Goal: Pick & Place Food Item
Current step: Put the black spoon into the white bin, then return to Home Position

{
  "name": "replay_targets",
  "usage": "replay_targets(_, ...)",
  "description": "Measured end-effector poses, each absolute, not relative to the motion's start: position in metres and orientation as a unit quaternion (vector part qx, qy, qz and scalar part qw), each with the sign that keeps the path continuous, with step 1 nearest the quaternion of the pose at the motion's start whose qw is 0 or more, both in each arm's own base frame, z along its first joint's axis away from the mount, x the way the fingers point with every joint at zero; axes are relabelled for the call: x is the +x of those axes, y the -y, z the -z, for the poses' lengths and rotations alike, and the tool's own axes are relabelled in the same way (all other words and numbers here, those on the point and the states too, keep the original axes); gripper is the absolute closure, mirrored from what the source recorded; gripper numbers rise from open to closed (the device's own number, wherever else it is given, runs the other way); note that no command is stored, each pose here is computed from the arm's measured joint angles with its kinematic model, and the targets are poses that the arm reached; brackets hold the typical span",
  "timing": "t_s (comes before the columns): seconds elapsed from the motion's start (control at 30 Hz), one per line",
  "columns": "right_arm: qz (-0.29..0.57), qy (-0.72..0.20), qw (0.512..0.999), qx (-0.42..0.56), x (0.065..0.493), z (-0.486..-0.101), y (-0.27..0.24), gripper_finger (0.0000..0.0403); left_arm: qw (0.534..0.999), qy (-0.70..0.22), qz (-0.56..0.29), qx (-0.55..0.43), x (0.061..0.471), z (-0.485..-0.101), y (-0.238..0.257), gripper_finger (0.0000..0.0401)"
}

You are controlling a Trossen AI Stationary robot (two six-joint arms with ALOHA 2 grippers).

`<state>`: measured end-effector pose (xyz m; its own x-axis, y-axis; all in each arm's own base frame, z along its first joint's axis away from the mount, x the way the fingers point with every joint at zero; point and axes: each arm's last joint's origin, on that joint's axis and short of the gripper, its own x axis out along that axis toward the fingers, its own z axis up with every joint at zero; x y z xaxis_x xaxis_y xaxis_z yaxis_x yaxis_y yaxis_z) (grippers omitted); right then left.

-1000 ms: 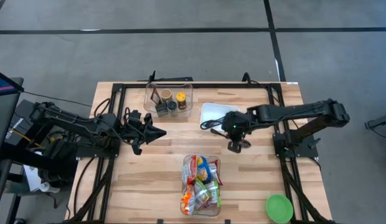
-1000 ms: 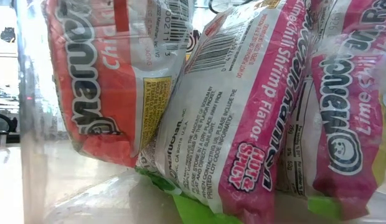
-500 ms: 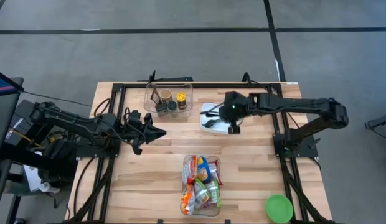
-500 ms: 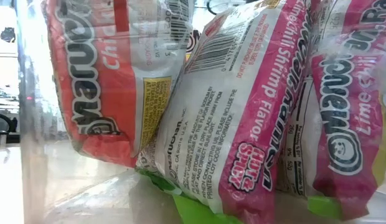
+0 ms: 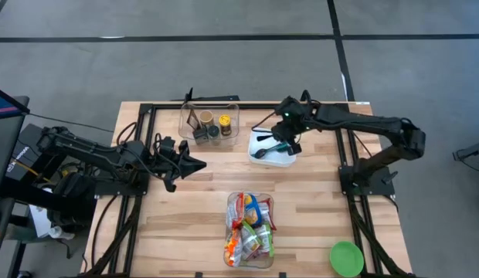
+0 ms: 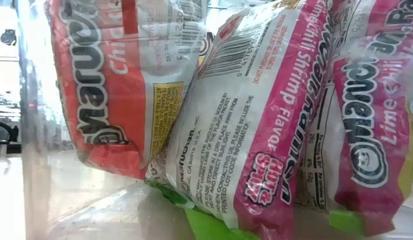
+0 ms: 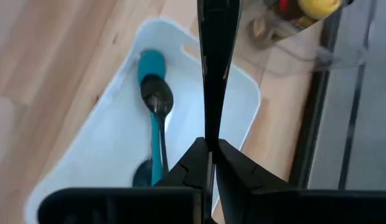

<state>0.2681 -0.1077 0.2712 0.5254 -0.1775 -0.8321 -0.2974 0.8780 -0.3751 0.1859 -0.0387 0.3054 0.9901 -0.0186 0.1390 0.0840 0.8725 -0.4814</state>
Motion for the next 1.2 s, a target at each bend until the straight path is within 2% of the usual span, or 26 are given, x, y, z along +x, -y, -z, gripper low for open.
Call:
replay_targets(0.43,-0.094,-0.556,0.795,-0.225,0.297,-0.213,0.113,0.0387,0.965,0.065,0.028,-0.251,0.186,-0.305,0.039,0.0401)
replay_targets(0.67,-0.087,-0.578,0.790,-0.186,0.308,-0.190,0.111,0.0385,0.965,0.065,0.028,-0.251,0.186,-0.305,0.039,0.0401)
replay_targets(0.87,-0.059,-0.586,0.794,-0.148,0.318,-0.186,0.115,0.0385,0.965,0.065,0.028,-0.251,0.186,-0.305,0.039,0.0401)
replay_targets(1.2,-0.039,-0.589,0.797,-0.127,0.320,-0.186,0.121,0.0359,0.965,0.065,0.026,-0.251,0.186,-0.305,0.039,0.0401)
